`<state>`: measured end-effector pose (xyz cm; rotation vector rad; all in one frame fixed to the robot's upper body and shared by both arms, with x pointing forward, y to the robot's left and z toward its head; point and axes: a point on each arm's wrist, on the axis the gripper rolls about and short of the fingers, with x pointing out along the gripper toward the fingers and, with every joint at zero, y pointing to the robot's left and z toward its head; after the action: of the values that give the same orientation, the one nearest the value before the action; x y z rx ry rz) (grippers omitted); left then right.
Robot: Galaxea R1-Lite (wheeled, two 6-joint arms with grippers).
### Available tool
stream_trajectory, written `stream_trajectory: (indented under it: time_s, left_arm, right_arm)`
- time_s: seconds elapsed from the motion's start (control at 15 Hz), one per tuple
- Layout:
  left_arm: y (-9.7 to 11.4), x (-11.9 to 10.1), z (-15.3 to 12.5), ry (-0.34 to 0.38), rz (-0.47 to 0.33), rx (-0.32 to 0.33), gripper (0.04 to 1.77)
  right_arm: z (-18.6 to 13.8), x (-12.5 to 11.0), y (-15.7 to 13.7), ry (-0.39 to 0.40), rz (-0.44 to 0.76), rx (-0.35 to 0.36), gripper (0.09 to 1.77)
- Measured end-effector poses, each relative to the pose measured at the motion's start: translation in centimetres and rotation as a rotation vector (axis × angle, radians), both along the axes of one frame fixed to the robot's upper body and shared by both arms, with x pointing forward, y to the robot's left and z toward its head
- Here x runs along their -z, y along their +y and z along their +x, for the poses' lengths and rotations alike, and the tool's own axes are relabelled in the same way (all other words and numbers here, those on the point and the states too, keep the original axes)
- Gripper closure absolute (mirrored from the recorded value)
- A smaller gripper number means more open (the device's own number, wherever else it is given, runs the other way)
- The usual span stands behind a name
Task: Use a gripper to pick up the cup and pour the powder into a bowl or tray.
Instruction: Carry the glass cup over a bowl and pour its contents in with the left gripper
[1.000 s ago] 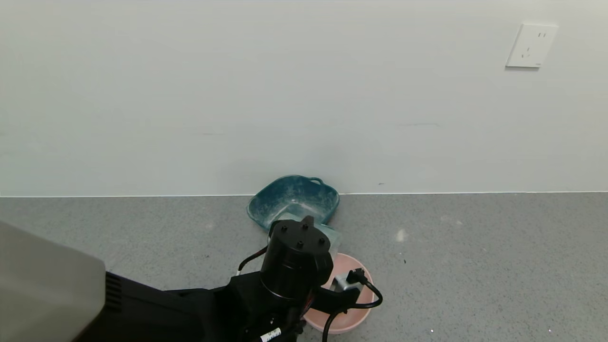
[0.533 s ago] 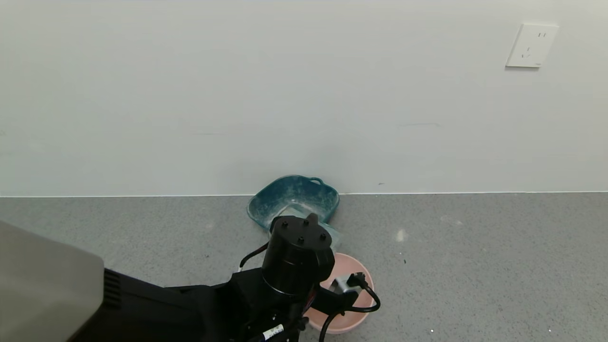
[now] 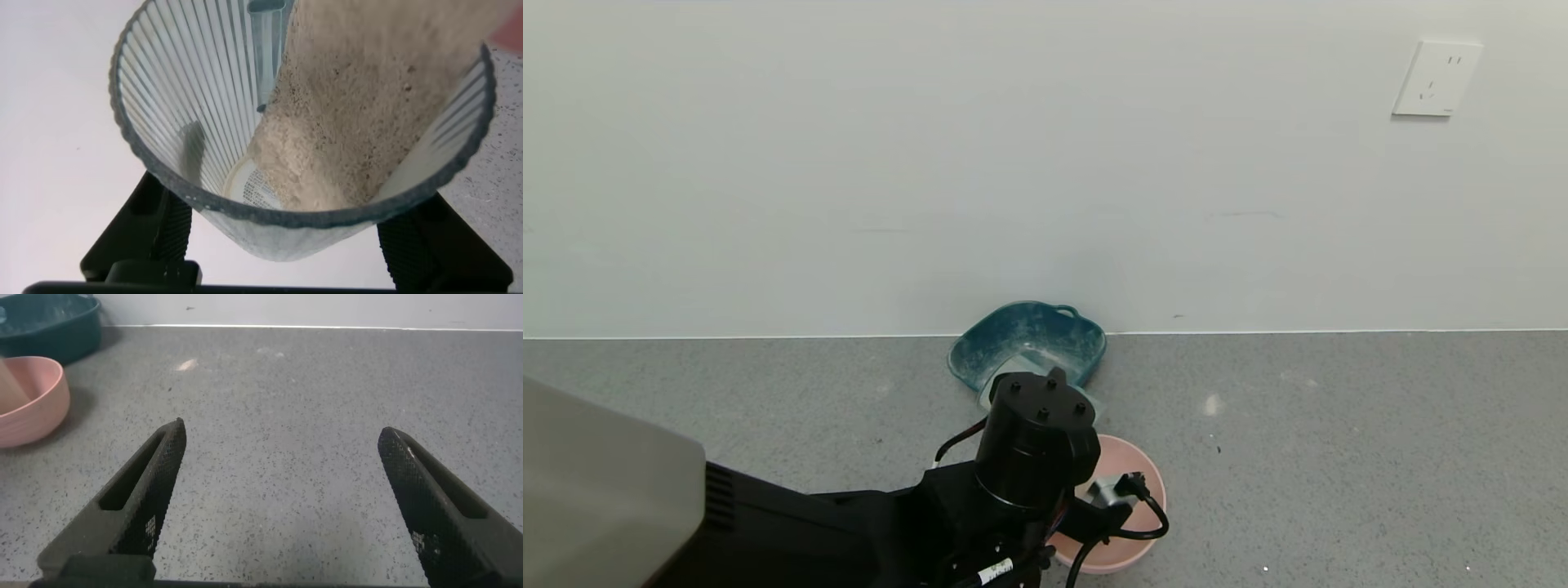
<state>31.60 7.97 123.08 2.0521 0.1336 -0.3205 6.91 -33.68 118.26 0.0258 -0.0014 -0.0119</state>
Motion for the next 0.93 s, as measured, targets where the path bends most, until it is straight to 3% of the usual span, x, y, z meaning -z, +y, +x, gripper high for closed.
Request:
stream_trajectory:
  time_s: [0.93]
  left_arm:
    - [-0.41,0.45,0.07,0.003,0.021,0.005,0.52]
  right_arm:
    - [0.00,0.00,0.00,0.000,0.000,0.000,0.15]
